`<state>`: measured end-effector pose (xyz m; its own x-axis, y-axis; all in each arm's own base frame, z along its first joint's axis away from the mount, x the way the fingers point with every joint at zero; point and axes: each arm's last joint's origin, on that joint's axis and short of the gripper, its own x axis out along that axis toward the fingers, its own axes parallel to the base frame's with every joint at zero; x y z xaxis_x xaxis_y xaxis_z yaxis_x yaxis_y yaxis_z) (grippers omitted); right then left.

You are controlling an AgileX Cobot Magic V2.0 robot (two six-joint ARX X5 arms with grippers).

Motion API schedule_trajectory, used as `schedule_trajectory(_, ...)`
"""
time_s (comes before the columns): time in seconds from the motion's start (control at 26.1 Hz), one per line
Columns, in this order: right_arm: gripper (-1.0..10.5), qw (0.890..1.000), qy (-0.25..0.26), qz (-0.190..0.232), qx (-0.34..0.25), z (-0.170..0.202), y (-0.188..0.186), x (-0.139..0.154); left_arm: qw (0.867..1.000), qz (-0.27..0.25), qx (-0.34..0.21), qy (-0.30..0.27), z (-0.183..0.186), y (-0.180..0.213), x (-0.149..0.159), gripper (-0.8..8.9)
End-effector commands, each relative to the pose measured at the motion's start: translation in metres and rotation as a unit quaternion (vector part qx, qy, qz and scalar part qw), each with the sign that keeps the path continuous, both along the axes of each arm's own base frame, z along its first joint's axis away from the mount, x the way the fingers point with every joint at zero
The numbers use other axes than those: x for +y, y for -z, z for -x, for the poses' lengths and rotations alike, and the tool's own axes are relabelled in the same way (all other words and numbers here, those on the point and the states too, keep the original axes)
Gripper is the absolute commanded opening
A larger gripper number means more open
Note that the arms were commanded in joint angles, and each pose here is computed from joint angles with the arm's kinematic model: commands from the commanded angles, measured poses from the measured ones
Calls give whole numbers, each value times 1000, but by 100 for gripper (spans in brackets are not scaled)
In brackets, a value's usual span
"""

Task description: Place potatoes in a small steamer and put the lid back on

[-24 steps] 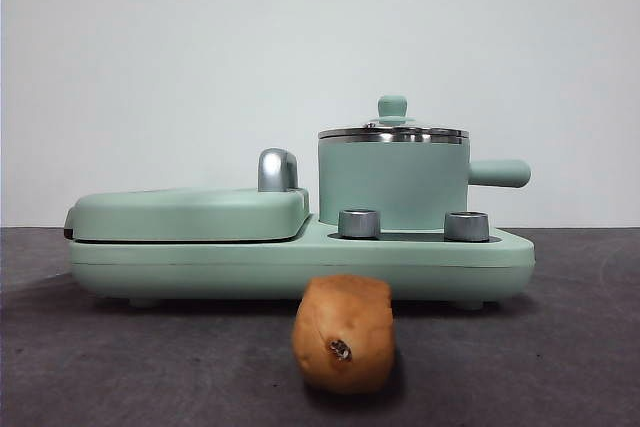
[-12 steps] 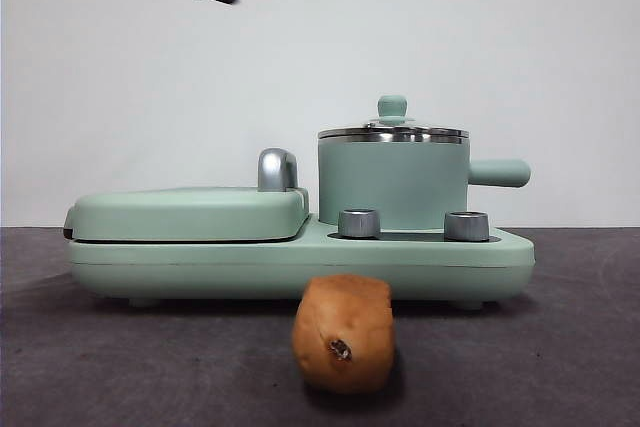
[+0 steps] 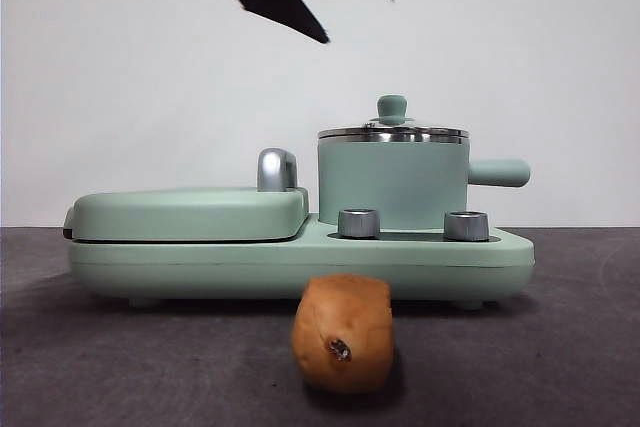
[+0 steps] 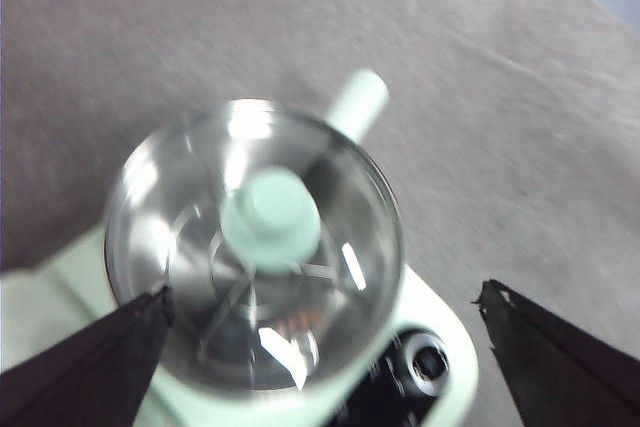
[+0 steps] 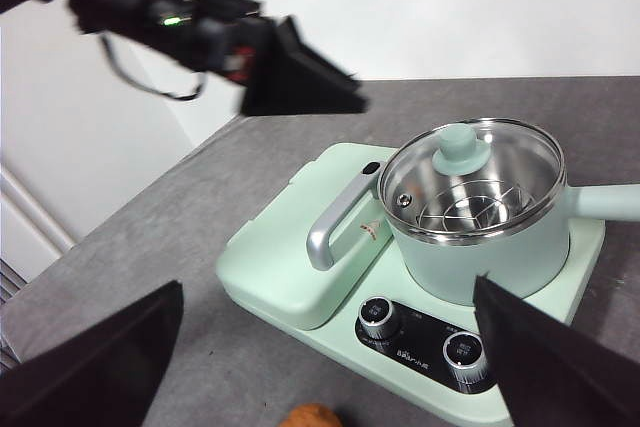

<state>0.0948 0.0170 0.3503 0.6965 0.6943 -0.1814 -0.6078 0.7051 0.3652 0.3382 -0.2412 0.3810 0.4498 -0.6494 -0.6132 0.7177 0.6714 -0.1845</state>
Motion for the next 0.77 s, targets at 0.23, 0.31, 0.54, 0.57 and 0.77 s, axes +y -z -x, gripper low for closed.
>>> schedule_trajectory(0.23,465,1000,1,2,-11,0,-6,0,999,-22,-28,-5,-34,28,-45,491)
schedule_trajectory(0.31,465,1000,1,2,-11,0,-6,0,999,-31,-20,-3,-38,39,-51,490)
schedule_trajectory(0.54,465,1000,1,2,-11,0,-6,0,999,-46,-13,13,-41,58,-64,485)
schedule_trajectory(0.57,465,1000,1,2,-11,0,-6,0,999,-49,-17,18,-40,59,-66,448)
schedule_trajectory(0.77,465,1000,10,5,-11,0,-6,0,997,-67,-30,16,-37,63,-73,420)
